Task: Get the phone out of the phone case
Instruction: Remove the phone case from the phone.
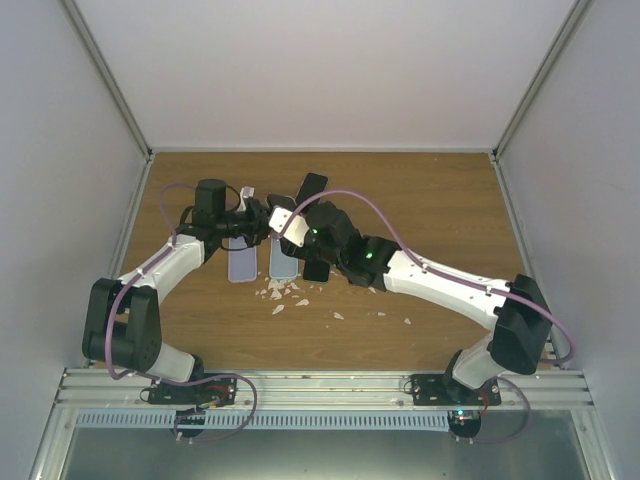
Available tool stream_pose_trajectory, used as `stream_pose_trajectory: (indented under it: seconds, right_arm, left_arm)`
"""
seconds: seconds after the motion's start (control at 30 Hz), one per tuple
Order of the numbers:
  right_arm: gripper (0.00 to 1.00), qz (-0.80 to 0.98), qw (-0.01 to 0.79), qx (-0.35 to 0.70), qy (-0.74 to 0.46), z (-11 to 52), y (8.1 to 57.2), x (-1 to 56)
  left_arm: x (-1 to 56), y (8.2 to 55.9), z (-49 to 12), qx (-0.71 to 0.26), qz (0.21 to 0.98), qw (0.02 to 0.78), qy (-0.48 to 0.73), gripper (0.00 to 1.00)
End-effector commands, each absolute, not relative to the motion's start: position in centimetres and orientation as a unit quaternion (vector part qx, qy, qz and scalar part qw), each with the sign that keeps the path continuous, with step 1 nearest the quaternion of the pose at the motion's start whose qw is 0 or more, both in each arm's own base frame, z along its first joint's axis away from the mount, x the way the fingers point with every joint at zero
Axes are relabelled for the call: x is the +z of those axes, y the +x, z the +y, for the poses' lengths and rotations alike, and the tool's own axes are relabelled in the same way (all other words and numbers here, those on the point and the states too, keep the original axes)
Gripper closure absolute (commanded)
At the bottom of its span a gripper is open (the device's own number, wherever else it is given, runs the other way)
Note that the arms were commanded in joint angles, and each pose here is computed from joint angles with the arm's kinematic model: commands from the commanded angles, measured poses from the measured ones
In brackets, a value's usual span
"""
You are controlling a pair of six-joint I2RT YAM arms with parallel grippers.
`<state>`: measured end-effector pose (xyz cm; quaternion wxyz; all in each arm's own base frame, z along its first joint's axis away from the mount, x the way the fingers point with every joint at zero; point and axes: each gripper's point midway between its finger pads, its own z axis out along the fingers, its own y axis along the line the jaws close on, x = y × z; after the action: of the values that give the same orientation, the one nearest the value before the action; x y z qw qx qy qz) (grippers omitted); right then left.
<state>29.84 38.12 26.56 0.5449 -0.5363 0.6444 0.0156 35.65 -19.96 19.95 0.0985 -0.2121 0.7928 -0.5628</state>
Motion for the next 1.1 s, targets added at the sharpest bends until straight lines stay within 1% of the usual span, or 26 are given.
stream_pose_trajectory:
  seconds: [0.0, 0.23, 0.53, 0.73, 0.87, 0.9, 0.97, 1.0, 1.03, 1.07]
  right_arm:
    - [0.32, 0.642, 0.535, -0.004, -0.550, 38.1, 29.6, 24.9]
    - [0.35, 0.640, 0.535, -0.001, -0.552, 37.9, 29.2, 24.5]
    - [0.47, 0.639, 0.558, -0.089, -0.522, 37.1, 32.0, 24.5]
    - [0.50, 0.623, 0.576, -0.134, -0.512, 36.7, 33.3, 24.3]
    - [0.53, 0.623, 0.583, -0.144, -0.502, 36.6, 34.2, 24.5]
    - [0.56, 0.623, 0.584, -0.145, -0.500, 36.6, 34.4, 24.6]
    - [0.65, 0.623, 0.585, -0.149, -0.498, 36.6, 34.7, 24.7]
    - [0.70, 0.623, 0.585, -0.148, -0.497, 36.6, 34.8, 24.8]
    - [0.78, 0.624, 0.584, -0.149, -0.497, 36.6, 34.8, 24.9]
    - [0.84, 0.626, 0.585, -0.149, -0.494, 36.5, 34.8, 25.2]
  left_arm:
    - [22.0, 36.2, -20.1, -0.589, 0.778, 0.121, -0.182, 0.96]
    - [21.9, 36.3, -19.8, -0.590, 0.776, 0.120, -0.187, 0.96]
    - [22.6, 35.4, -20.6, -0.602, 0.772, 0.115, -0.167, 0.96]
    - [23.1, 34.8, -21.3, -0.611, 0.769, 0.107, -0.154, 0.97]
    - [23.2, 34.4, -21.5, -0.613, 0.769, 0.106, -0.149, 0.99]
    - [23.2, 34.4, -21.6, -0.613, 0.769, 0.106, -0.148, 0.99]
    - [23.2, 34.3, -21.5, -0.613, 0.769, 0.106, -0.148, 1.00]
    - [23.3, 34.2, -21.6, -0.613, 0.769, 0.105, -0.146, 1.00]
    - [23.4, 34.2, -21.5, -0.613, 0.769, 0.106, -0.145, 1.00]
    - [23.5, 34.2, -21.5, -0.613, 0.769, 0.108, -0.145, 1.00]
